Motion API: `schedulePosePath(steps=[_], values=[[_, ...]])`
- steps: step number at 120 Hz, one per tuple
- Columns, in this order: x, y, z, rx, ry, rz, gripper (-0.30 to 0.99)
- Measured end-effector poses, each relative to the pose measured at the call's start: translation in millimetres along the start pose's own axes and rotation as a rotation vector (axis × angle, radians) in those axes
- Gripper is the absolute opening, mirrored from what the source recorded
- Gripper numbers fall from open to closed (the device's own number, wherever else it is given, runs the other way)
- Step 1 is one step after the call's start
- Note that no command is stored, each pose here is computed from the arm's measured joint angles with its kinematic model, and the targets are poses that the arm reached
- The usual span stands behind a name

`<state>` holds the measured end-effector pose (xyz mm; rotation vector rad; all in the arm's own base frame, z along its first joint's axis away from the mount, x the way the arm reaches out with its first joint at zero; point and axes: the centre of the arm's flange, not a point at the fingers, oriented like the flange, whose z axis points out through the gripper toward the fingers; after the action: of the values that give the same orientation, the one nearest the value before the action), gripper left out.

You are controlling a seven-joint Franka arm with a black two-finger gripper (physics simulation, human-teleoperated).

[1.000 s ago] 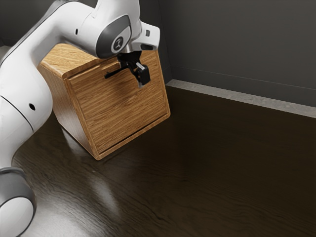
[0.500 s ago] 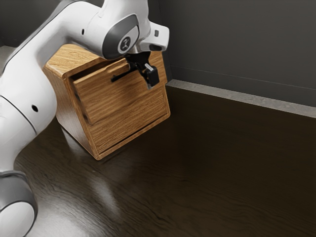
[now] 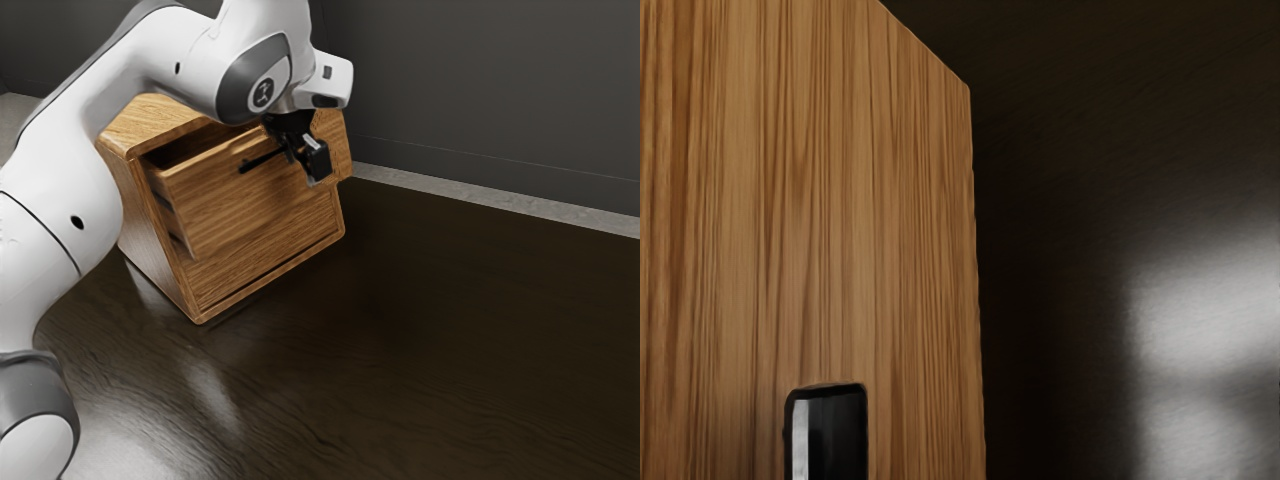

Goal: Pull the drawer handle with one arm to open the drawer

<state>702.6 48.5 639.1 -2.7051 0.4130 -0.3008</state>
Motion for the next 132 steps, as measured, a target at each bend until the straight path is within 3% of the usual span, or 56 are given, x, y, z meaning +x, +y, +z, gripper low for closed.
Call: schedulePosePath(steps=[3, 5, 15, 26, 40, 45, 51, 57, 74, 86, 93, 100, 116, 132], values=[[0, 1, -1, 0.003, 0.000, 0.001, 0.26], [0, 1, -2, 0.007, 0.000, 0.002, 0.21], [0, 1, -3, 0.013, 0.000, 0.002, 0.23], [-1, -1, -4, 0.016, -0.002, -0.003, 0.06], [0, 5, -8, 0.006, 0.001, 0.003, 0.30], [4, 13, -9, -0.005, 0.005, 0.013, 0.32], [5, 16, -11, -0.001, 0.008, 0.018, 0.05], [7, 22, -18, 0.006, 0.017, 0.026, -0.03], [28, 73, -36, -0.013, 0.058, 0.100, 0.34], [27, 83, -47, -0.014, 0.058, 0.115, 0.50], [11, 86, -69, -0.004, 0.020, 0.102, 0.56], [-23, 83, -87, -0.034, -0.033, 0.075, 0.60], [-118, 89, -126, -0.173, -0.090, -0.006, 0.65], [-133, 109, -132, -0.219, -0.125, -0.065, 0.67]])
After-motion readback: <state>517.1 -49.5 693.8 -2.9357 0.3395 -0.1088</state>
